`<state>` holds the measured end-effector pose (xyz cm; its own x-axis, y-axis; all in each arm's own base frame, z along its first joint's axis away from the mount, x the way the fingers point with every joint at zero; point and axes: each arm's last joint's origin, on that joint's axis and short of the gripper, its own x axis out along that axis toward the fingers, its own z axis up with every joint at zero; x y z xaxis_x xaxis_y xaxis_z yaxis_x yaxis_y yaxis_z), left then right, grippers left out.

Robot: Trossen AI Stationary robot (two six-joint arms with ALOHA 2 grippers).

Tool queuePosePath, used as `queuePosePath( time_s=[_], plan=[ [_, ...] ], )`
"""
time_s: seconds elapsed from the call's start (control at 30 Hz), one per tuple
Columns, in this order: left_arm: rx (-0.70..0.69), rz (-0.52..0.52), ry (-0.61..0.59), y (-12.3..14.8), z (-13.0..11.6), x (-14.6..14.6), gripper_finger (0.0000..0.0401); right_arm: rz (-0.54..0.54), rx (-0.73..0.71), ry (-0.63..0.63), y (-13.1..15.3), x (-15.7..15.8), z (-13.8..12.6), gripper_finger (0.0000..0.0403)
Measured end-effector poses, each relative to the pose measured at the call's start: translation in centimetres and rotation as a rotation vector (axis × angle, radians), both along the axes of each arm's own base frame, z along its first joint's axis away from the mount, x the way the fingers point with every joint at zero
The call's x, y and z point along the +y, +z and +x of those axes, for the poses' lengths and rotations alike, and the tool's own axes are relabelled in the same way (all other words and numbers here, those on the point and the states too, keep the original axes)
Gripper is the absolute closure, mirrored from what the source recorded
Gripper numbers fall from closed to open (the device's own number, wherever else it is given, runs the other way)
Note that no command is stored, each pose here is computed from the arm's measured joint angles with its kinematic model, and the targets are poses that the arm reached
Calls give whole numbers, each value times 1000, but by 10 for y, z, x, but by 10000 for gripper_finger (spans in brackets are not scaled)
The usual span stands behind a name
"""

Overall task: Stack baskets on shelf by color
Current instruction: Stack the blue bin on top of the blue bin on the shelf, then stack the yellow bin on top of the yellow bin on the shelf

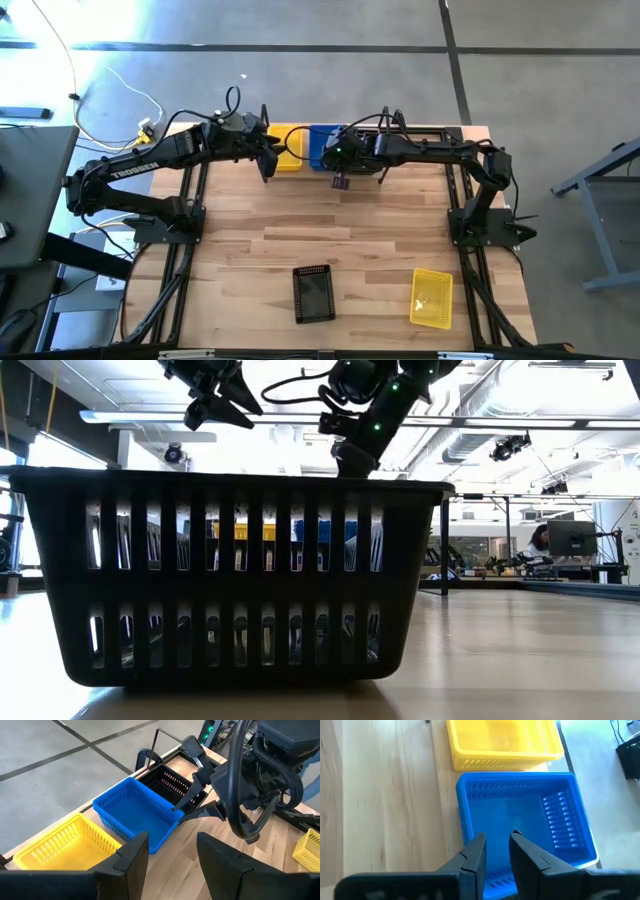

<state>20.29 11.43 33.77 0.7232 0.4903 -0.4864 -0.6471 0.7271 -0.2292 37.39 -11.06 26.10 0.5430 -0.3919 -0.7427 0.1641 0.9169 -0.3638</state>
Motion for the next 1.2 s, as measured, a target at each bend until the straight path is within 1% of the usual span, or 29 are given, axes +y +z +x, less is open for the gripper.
queuePosePath(
  time_s=[0.13,0.27,0.33,0.43,0.57,0.7,0.97,1.2],
  plan=[
    [0,0,0,0,0,0,245,26,-4,-31,3,0,-1,331],
    [-5,-14,-26,0,0,-1,245,83,-13,-84,19,8,0,332],
    [10,-26,-44,-2,0,-2,245,121,3,-101,26,17,0,332],
    [68,-37,-61,-6,-3,-3,245,169,35,-120,34,33,-2,332],
    [152,-53,-80,-12,-7,-5,245,219,118,-138,32,57,-7,332],
    [206,-38,-109,-15,-9,-7,245,254,177,-185,26,79,-12,332],
    [218,-27,-130,-16,-7,-10,245,266,251,-267,17,127,-28,332],
    [223,-26,-159,-16,-4,-16,245,219,333,-356,19,164,-52,332]
  ],
)
